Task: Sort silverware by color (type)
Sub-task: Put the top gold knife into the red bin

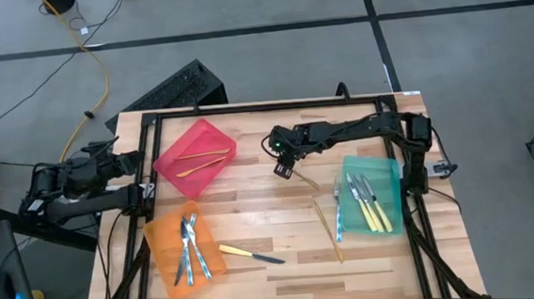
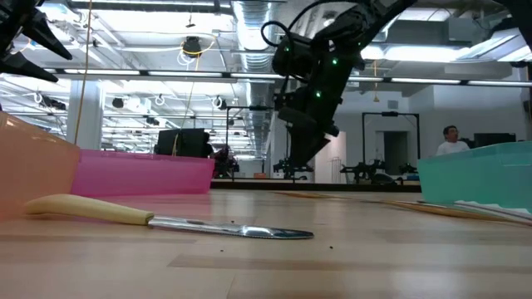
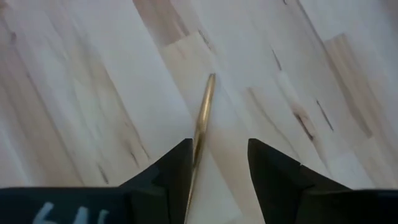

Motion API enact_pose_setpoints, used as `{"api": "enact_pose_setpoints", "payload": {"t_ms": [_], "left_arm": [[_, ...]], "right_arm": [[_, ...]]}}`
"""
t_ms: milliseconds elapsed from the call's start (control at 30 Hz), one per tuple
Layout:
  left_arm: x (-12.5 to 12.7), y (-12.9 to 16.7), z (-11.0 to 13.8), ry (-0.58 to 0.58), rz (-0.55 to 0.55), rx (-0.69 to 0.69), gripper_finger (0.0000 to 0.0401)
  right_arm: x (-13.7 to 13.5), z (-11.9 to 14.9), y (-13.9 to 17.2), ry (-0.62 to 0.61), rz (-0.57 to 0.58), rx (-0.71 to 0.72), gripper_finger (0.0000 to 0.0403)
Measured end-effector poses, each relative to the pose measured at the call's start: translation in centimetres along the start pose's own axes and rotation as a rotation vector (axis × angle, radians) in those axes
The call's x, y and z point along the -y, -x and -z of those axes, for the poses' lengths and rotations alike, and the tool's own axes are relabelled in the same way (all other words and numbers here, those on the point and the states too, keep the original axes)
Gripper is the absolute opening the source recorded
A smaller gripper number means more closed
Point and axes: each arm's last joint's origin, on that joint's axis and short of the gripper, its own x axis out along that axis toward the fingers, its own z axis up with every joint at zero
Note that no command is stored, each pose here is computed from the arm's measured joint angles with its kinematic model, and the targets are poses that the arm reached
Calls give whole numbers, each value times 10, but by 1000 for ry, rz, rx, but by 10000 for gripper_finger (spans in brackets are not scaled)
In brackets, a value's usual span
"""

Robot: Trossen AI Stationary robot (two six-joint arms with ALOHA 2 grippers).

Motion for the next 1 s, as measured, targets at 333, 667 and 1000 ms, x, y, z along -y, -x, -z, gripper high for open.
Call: {"api": "enact_pose_setpoints", "payload": {"t_ms": [333, 667, 1000], "left_arm": [[0, 0, 0, 27, -1, 2, 247], [0, 0, 0, 42, 0, 0, 247], [0, 0, 0, 41, 1, -3, 247]], "right_arm": [[2, 5, -5, 32, 3, -7, 176], [-7, 10, -26, 57, 0, -29, 176], [-12, 16, -47, 60, 2, -79, 175]]}}
